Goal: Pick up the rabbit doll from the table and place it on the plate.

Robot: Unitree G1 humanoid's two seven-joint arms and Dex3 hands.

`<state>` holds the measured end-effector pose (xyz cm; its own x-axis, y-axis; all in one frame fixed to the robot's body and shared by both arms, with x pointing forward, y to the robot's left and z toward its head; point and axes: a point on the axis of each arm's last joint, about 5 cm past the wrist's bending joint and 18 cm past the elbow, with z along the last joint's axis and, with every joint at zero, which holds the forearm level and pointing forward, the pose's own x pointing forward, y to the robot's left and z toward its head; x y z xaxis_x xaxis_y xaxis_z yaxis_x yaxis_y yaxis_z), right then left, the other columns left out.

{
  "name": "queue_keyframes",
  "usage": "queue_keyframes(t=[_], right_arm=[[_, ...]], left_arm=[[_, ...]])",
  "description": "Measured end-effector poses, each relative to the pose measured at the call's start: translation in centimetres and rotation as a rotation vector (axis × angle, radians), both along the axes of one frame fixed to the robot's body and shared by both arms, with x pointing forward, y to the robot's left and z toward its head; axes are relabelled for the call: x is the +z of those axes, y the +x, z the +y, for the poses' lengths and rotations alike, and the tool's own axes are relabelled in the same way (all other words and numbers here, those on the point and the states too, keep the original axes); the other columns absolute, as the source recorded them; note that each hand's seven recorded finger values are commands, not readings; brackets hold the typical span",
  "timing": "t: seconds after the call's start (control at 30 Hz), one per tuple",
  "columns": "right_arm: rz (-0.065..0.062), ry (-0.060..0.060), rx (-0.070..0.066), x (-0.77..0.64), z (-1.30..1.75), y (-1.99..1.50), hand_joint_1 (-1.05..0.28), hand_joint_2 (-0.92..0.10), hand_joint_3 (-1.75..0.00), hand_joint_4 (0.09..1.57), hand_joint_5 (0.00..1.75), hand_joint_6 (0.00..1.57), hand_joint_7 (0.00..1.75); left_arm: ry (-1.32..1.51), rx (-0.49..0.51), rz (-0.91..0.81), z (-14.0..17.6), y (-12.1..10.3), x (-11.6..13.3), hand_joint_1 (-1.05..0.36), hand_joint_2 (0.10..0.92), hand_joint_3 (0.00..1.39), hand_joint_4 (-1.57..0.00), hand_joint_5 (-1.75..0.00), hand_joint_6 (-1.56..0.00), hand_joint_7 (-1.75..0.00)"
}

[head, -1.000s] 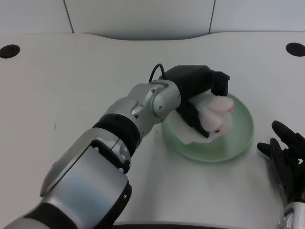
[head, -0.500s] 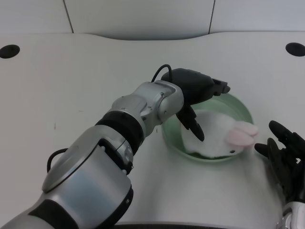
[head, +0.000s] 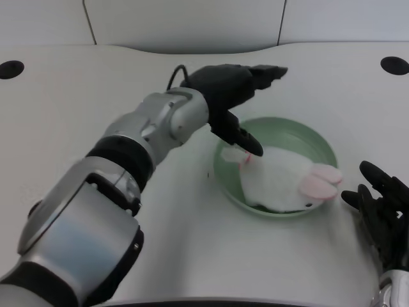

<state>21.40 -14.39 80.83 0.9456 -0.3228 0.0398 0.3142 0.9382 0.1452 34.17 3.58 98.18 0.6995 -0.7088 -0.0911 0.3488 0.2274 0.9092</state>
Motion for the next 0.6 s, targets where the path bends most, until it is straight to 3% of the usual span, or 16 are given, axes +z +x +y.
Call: queue_keyframes(t=[0.13,0.23,0.47,0.6], right_arm=[[0.001,0.018,-0.014,0.04,-0.15,0.09,-0.25,-0.92,-0.3,0.78,0.64,0.9,0.01],[-0.005,0.027,-0.014,0.16,-0.2,0.28,-0.24,-0.92,-0.29,0.78,0.64,0.91,0.01],[-0.001,0.025,-0.024,0.28,-0.14,0.48,-0.27,-0.92,-0.29,0.78,0.65,0.93,0.02],[0.003,0.01,-0.023,0.32,-0.03,0.53,-0.29,-0.92,-0.29,0.78,0.66,0.93,0.02]], left_arm=[[-0.086,0.044,0.015,2.7,0.5,-0.2,-0.96,0.92,0.02,-0.05,-0.04,-0.05,-0.03],[-0.141,0.07,0.071,4.5,0.3,-1.2,-0.95,0.921,0.03,-0.05,-0.05,-0.05,-0.04],[-0.31,0.159,0.115,8.2,0.2,-2.0,-0.9,0.921,0.05,-0.05,-0.1,-0.08,-0.06],[-0.447,0.205,0.15,10.6,0.0,-2.4,-0.87,0.921,0.08,-0.09,-0.16,-0.09,-0.07]])
